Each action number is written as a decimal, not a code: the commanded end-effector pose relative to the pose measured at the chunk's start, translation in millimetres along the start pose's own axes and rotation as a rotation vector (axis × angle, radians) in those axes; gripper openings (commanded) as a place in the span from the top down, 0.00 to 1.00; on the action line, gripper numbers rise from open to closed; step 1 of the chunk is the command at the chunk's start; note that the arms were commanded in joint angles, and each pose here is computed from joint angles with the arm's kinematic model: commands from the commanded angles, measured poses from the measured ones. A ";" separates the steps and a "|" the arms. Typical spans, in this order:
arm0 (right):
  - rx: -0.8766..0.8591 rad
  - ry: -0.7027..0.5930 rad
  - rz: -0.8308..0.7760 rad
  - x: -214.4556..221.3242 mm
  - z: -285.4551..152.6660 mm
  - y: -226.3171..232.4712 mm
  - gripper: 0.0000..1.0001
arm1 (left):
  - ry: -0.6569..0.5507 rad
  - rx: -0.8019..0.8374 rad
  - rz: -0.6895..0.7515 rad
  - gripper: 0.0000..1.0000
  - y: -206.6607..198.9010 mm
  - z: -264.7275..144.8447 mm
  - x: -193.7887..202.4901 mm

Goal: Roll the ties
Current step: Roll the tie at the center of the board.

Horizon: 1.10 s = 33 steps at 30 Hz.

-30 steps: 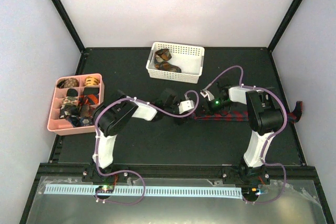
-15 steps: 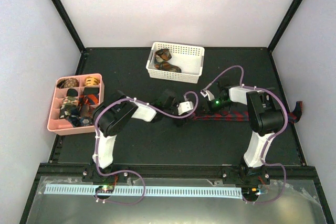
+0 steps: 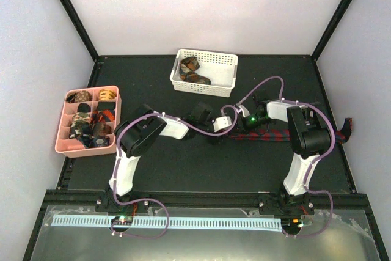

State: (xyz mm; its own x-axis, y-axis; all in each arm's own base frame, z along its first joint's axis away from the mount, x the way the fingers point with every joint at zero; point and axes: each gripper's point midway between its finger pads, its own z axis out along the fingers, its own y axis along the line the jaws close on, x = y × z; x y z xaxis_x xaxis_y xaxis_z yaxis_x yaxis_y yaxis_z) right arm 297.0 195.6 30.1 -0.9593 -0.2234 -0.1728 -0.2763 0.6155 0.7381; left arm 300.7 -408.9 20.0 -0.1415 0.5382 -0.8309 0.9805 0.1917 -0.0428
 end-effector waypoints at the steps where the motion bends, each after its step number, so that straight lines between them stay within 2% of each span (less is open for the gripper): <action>1: -0.027 -0.022 -0.020 -0.8 -7.4 10.7 0.98 | 0.070 0.006 0.014 0.50 -5.3 -0.4 15.8; 3: -0.043 -0.023 -0.017 0.6 -8.4 14.4 0.98 | 0.087 0.004 0.025 0.56 -9.7 -8.9 18.4; 6: -0.065 -0.023 -0.003 4.1 -8.5 18.2 0.98 | 0.127 0.005 0.030 0.61 -16.5 -20.3 30.4; 11: -0.057 -0.001 0.021 14.6 -0.4 9.4 0.98 | 0.175 0.006 0.031 0.61 -22.8 -27.9 48.7; 16: -0.020 0.040 0.041 30.9 8.6 -3.8 0.98 | 0.159 0.003 0.006 0.61 -20.2 -26.6 46.6; 18: 0.005 0.036 0.034 31.4 9.0 -8.1 0.98 | 0.137 0.018 -0.003 0.56 -22.8 -26.7 42.5; 21: 0.031 0.032 0.034 31.1 9.8 -13.9 0.98 | 0.060 0.039 -0.020 0.40 -27.1 -34.3 34.6; 23: 0.042 0.038 0.037 33.4 10.9 -16.3 0.98 | -0.008 0.035 -0.040 0.33 -24.0 -44.6 28.9; 26: 0.071 0.044 0.039 37.0 12.3 -22.8 0.98 | -0.087 0.035 -0.069 0.30 -19.4 -53.6 26.0; 33: 0.094 0.052 0.053 37.6 14.8 -30.0 0.98 | -0.177 0.041 -0.040 0.29 -16.7 -45.0 18.6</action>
State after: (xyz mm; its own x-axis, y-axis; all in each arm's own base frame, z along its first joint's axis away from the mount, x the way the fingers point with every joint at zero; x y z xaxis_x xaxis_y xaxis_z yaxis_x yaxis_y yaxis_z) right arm 270.9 190.5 15.4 -0.9659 -0.2208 -0.1352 -0.2463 0.6235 0.7420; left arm 275.0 -351.6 20.6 -0.1891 0.4582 -0.8685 0.9718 0.2143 -0.0986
